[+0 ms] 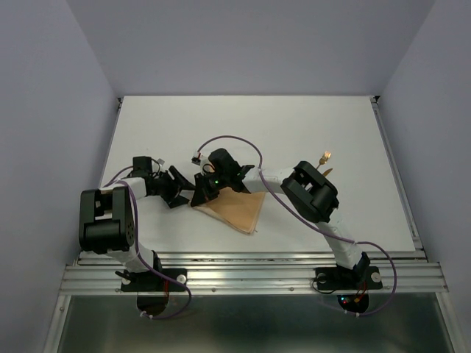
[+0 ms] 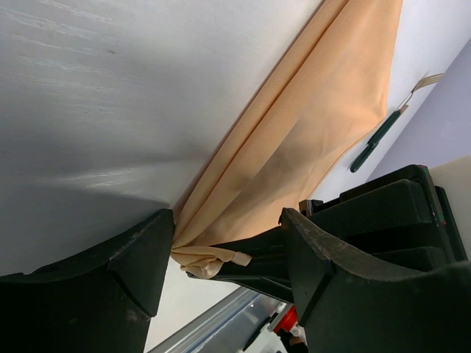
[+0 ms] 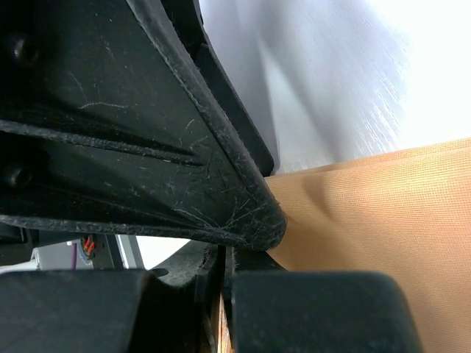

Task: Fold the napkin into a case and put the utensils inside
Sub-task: Pick up the lower triangle-folded napkin from the center of the board.

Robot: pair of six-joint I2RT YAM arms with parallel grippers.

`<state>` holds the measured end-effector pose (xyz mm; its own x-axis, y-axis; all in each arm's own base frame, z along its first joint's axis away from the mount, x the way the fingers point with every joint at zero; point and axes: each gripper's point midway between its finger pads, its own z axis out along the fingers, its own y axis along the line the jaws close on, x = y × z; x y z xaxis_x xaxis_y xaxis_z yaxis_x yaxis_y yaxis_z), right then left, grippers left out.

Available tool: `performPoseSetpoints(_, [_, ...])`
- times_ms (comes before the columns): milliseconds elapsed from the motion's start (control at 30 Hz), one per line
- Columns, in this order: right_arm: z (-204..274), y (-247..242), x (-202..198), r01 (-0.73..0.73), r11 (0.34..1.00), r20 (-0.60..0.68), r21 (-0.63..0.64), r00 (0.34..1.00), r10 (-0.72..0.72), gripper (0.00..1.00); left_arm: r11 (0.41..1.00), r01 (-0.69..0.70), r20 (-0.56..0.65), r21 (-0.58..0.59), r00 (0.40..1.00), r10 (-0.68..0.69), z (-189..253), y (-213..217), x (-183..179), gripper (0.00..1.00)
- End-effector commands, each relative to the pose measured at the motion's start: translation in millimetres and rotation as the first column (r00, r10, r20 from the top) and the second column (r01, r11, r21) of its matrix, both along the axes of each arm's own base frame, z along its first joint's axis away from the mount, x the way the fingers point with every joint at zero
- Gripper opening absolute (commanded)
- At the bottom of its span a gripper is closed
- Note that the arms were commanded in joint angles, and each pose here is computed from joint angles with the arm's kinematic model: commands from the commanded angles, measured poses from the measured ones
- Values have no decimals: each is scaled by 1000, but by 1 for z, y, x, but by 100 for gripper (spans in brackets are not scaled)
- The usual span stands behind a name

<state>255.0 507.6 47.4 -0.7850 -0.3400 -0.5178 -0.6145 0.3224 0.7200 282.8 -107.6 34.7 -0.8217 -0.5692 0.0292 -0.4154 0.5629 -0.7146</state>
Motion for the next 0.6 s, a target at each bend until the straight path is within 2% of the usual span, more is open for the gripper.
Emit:
performPoseSetpoints(0, [39,10,11,-3,997,102,74,995,-4,1,999,32,-37,12,999,-31,-9,-6,-7,71])
performPoseSetpoints(233, [39,7,8,-13,997,100,70,995,6,1,998,-23,7,64,1000,23,6,2,4,58])
performPoseSetpoints(433, [41,6,2,-38,996,88,81,996,30,1,980,-58,74,192,996,45,28,21,16,57])
performPoseSetpoints(567, [43,4,-4,-54,994,71,93,996,48,1,984,-68,95,163,994,53,35,18,23,54])
